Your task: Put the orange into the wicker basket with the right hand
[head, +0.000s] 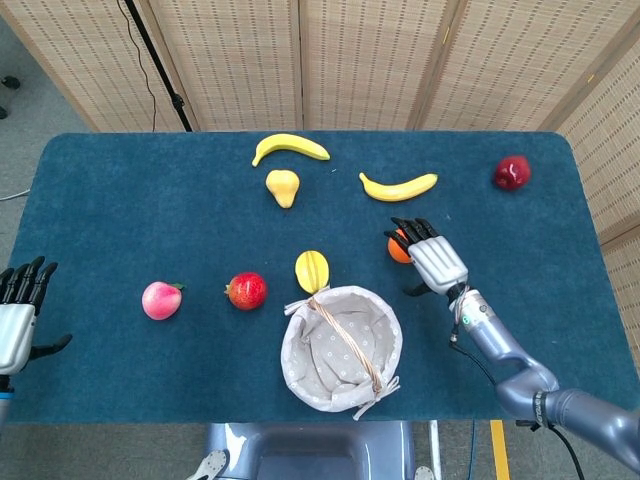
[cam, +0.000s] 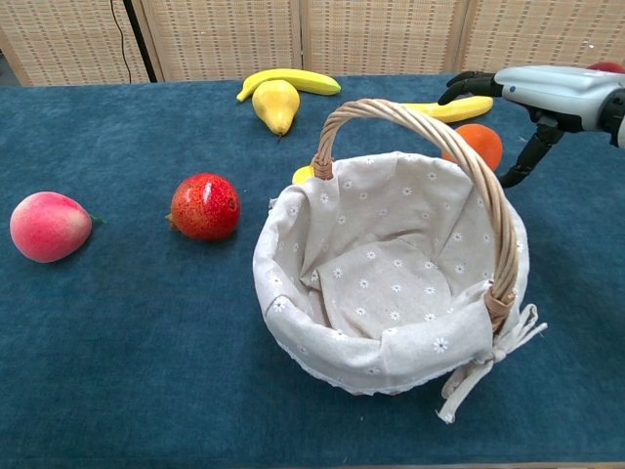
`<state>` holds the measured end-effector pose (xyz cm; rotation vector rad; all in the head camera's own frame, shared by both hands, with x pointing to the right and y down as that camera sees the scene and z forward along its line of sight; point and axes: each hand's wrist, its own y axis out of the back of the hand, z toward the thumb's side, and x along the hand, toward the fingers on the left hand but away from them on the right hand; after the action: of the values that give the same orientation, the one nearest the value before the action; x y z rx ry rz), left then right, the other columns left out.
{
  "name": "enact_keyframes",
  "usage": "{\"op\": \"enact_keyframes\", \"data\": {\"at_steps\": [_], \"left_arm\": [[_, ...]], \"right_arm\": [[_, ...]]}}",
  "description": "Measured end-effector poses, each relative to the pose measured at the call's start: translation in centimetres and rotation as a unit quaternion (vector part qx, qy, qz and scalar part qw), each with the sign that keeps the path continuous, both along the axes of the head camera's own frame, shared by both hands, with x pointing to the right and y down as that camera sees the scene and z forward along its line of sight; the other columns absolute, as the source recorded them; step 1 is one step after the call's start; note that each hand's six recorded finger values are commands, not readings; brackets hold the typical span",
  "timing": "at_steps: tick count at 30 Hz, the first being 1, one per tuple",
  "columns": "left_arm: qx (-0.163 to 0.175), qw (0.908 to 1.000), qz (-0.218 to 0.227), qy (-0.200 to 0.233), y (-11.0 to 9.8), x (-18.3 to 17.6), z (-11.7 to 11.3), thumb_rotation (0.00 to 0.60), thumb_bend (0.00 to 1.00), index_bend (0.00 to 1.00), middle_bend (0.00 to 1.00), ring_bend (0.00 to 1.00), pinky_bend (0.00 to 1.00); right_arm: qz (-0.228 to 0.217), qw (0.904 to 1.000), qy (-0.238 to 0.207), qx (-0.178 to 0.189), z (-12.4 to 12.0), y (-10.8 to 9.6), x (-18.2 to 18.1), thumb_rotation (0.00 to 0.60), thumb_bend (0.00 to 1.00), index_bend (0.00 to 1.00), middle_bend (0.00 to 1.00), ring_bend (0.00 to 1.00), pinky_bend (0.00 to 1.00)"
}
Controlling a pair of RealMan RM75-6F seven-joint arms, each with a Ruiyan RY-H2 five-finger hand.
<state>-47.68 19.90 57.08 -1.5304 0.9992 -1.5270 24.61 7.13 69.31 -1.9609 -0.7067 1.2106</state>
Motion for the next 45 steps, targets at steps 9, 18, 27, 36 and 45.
{"op": "enact_keyframes", "data": {"at_steps": [9, 18, 27, 36, 45], "left_arm": [[-0.004, 1.0, 0.006, 0.006, 0.4, 0.5, -0.2, 0.6, 0.0, 0.0, 0.0, 0.0, 0.0], [0.003, 0.9999, -0.002, 0.01, 0.3, 0.0, -0.5, 0.6, 0.0, 0.0, 0.0, 0.0, 0.0], [0.005, 0.9998, -0.002, 0.018, 0.3, 0.0, -0.6, 0.6, 0.0, 0.0, 0.0, 0.0, 0.0], [0.005, 0.9997, -0.001, 0.024, 0.4, 0.1, -0.6, 0.6, 0.0, 0.0, 0.0, 0.0, 0.0], [0.002, 0.9997, 0.0, 0.025, 0.5, 0.1, -0.3, 0.6, 0.0, 0.0, 0.0, 0.0, 0.0]], "right_arm": [[0.038, 0.9987, 0.028, -0.017, 3.3, -2.1, 0.2, 0.6, 0.0, 0.11, 0.0, 0.0, 0.0], [0.053, 0.9979, 0.027, -0.024, 5.0, -1.7, -0.4, 0.6, 0.0, 0.33, 0.13, 0.21, 0.26], [0.059, 0.9975, 0.017, 0.036, 3.8, -1.6, -0.3, 0.6, 0.12, 0.7, 0.52, 0.6, 0.67], [0.071, 0.9963, 0.019, 0.045, 2.9, -2.0, 0.6, 0.6, 0.13, 0.7, 0.52, 0.6, 0.67], [0.061, 0.9953, 0.006, 0.075, -0.8, -3.2, 0.6, 0.6, 0.12, 0.7, 0.52, 0.6, 0.67]]}}
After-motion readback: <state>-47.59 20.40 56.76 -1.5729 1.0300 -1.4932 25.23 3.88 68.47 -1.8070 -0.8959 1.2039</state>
